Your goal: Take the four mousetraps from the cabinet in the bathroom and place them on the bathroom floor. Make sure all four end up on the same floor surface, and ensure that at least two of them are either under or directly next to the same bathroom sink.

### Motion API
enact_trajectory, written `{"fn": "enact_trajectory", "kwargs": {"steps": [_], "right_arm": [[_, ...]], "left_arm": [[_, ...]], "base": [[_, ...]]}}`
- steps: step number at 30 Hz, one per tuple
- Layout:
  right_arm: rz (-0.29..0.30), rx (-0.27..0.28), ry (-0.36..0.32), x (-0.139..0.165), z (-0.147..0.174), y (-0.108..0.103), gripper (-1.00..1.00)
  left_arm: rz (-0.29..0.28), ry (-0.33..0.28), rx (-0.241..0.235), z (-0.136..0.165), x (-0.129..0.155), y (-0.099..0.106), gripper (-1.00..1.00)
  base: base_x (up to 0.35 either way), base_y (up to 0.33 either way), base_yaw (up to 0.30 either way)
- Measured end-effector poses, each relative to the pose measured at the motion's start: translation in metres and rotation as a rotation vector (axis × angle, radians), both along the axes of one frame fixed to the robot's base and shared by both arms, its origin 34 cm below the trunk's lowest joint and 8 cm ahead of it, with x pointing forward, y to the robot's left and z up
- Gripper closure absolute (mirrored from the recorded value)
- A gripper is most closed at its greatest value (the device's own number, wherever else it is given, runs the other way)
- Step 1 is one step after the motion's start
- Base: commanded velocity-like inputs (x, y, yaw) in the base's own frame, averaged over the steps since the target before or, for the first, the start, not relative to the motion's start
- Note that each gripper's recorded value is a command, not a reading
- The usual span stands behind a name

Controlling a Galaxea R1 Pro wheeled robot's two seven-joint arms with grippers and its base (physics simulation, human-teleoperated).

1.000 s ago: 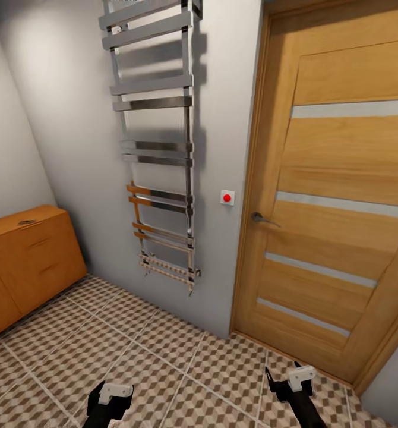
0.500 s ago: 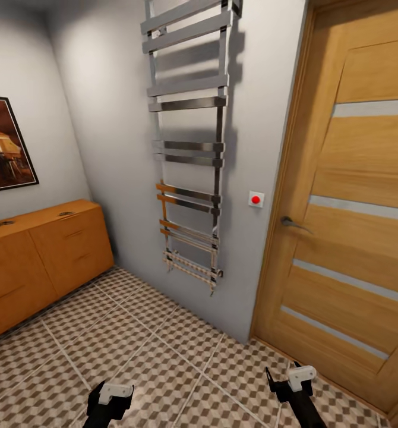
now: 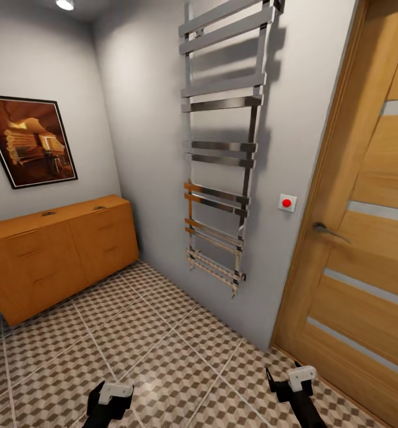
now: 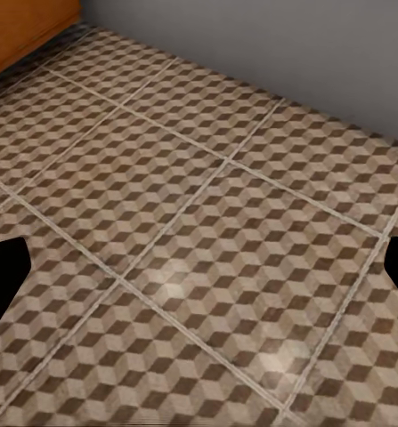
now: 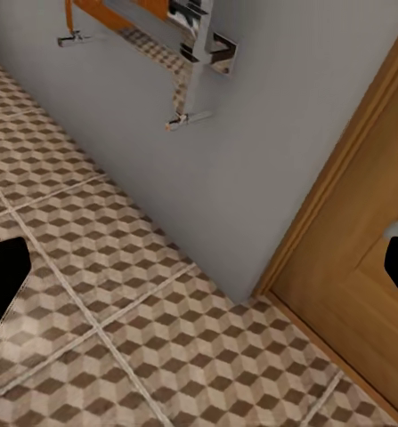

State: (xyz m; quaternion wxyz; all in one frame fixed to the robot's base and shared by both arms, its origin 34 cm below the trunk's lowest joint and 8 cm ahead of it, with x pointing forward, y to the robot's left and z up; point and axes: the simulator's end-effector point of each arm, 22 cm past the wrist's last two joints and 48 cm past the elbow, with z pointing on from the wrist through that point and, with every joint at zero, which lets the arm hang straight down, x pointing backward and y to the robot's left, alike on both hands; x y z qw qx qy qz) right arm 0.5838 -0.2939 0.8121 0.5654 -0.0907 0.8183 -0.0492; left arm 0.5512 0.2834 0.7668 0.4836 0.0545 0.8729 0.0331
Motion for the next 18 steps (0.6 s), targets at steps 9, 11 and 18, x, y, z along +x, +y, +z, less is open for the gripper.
{"fn": "enact_trajectory", "kwargs": {"steps": [9, 11, 18], "right_arm": [[0.000, 0.000, 0.000, 0.0000, 0.0000, 0.0002, -1.00], [0.000, 0.000, 0.000, 0.0000, -0.0001, 0.0004, -1.00], [0.000, 0.001, 0.000, 0.0000, 0.0000, 0.0007, -1.00]], "left_arm": [[0.000, 0.000, 0.000, 0.0000, 0.0000, 0.0000, -1.00], [0.000, 0.000, 0.000, 0.0000, 0.0000, 0.0000, -1.00], [0.000, 0.000, 0.000, 0.0000, 0.0000, 0.0000, -1.00]], "base": [[0.000, 0.000, 0.286], [0.000, 0.000, 0.286], [0.000, 0.000, 0.286]]}}
